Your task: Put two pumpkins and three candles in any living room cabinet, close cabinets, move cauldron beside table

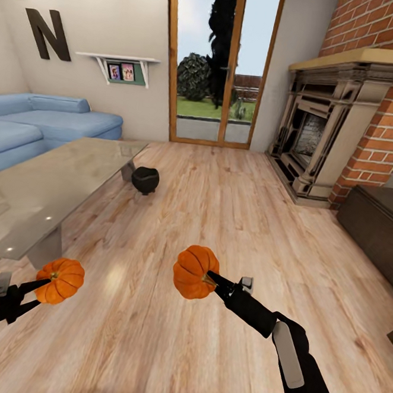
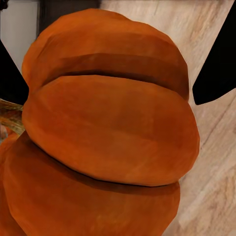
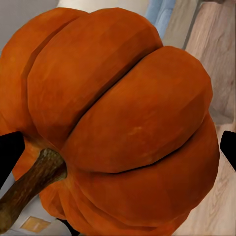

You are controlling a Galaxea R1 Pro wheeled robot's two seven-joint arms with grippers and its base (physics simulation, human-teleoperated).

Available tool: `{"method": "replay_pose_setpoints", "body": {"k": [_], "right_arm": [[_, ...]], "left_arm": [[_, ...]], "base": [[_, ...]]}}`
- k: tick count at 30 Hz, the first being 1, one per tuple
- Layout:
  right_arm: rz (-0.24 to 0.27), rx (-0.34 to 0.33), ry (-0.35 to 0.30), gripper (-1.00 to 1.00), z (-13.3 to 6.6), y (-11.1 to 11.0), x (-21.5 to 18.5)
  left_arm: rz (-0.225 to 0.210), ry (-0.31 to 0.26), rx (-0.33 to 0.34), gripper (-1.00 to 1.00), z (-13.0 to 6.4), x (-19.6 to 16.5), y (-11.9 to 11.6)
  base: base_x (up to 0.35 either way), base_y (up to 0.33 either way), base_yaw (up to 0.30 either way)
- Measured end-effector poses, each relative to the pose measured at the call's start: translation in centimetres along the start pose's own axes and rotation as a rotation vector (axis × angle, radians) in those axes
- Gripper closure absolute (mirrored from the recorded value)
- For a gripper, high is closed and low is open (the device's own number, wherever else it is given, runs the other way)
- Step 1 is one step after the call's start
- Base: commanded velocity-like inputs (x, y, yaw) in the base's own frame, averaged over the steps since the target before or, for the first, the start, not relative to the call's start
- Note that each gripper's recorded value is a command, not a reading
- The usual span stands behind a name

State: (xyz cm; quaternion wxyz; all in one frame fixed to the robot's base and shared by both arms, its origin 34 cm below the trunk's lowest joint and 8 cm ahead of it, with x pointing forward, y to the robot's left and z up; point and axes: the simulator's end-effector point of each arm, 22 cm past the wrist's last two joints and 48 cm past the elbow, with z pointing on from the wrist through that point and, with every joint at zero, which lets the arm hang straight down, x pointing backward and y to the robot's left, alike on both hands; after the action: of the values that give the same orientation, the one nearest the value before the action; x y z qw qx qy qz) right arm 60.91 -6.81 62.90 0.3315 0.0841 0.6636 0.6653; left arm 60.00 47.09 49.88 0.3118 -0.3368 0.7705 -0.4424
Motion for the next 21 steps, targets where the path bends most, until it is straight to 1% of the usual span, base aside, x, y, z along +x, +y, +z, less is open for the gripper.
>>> {"method": "replay_pose_setpoints", "body": {"k": [7,9,12,21], "right_arm": [[0.001,-0.002,0.000,1.00,0.5,1.4,-0.7],[0.001,-0.002,0.000,1.00,0.6,1.8,-1.0],[0.001,-0.002,-0.001,1.00,0.7,2.4,-1.3],[0.001,-0.003,0.000,1.00,0.8,2.5,-1.2]], "left_arm": [[-0.003,-0.001,0.003,1.00,-0.4,-0.5,-1.6],[-0.003,-0.002,0.004,1.00,-0.5,-0.7,-2.0],[-0.002,-0.002,0.005,1.00,-0.6,-0.9,-2.7],[0.004,-0.003,0.006,1.00,-0.7,-1.0,-2.9]], "base": [[0.000,0.000,-0.003],[0.000,0.000,-0.093],[0.000,0.000,-0.210],[0.006,0.000,-0.251]]}}
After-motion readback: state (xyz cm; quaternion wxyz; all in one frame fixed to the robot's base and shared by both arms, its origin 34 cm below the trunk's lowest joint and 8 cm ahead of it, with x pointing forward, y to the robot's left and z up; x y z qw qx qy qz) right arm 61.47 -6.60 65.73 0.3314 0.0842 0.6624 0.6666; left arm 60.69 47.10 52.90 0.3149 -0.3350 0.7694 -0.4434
